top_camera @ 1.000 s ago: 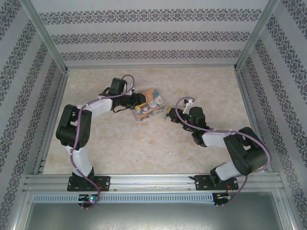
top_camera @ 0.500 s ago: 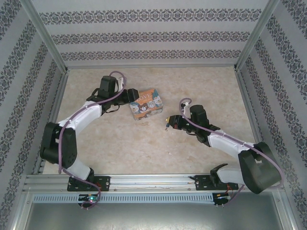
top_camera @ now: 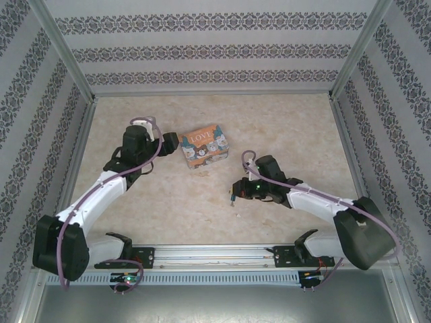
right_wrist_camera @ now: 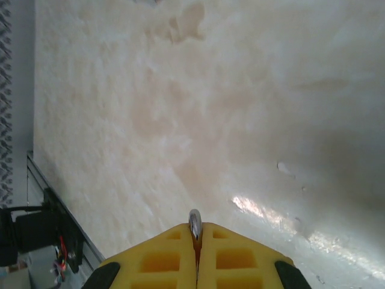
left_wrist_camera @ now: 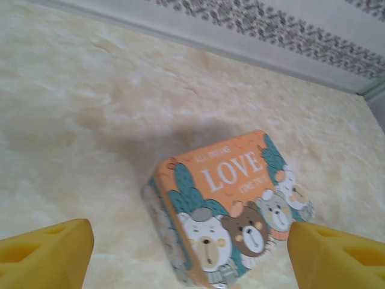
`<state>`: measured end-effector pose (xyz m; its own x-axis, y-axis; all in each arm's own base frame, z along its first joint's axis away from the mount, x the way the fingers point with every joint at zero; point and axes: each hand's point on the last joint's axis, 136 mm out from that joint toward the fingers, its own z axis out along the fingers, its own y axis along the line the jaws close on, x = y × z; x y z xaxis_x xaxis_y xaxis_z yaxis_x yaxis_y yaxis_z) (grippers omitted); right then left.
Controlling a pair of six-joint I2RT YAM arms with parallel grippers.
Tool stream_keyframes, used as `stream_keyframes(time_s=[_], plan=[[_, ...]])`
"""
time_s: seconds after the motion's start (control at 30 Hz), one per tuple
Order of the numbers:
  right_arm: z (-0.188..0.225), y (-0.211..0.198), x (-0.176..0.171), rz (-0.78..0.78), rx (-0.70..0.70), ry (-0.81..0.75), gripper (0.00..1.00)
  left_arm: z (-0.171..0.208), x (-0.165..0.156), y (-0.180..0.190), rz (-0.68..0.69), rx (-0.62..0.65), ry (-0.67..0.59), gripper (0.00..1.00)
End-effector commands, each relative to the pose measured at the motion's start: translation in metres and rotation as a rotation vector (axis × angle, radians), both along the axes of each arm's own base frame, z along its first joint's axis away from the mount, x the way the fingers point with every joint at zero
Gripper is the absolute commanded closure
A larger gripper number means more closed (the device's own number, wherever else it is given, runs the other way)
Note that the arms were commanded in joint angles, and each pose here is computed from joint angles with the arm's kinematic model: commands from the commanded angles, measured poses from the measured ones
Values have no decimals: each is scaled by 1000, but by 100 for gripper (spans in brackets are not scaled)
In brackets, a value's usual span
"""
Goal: Unlock a padlock with a key
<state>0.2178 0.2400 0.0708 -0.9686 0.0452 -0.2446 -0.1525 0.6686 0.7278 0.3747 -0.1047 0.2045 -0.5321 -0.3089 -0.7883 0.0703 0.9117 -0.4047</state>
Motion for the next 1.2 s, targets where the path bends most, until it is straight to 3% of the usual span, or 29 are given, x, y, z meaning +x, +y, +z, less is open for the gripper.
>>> stream_keyframes(time_s=[0.0,0.53,0.9,1.17], plan=[[-1,12,-6,52,4,31,100,10,-1,28,92,73,-64,14],[-36,21,-11,93,-29,148,100,1,-23,50,162,89,-57,11],[-47,16,-8,69,-71,153,82,2,-23,52,170,92,-60,11],[-39,10,-2,56,-94,118,74,6,-22,59,189,117,-72,11]])
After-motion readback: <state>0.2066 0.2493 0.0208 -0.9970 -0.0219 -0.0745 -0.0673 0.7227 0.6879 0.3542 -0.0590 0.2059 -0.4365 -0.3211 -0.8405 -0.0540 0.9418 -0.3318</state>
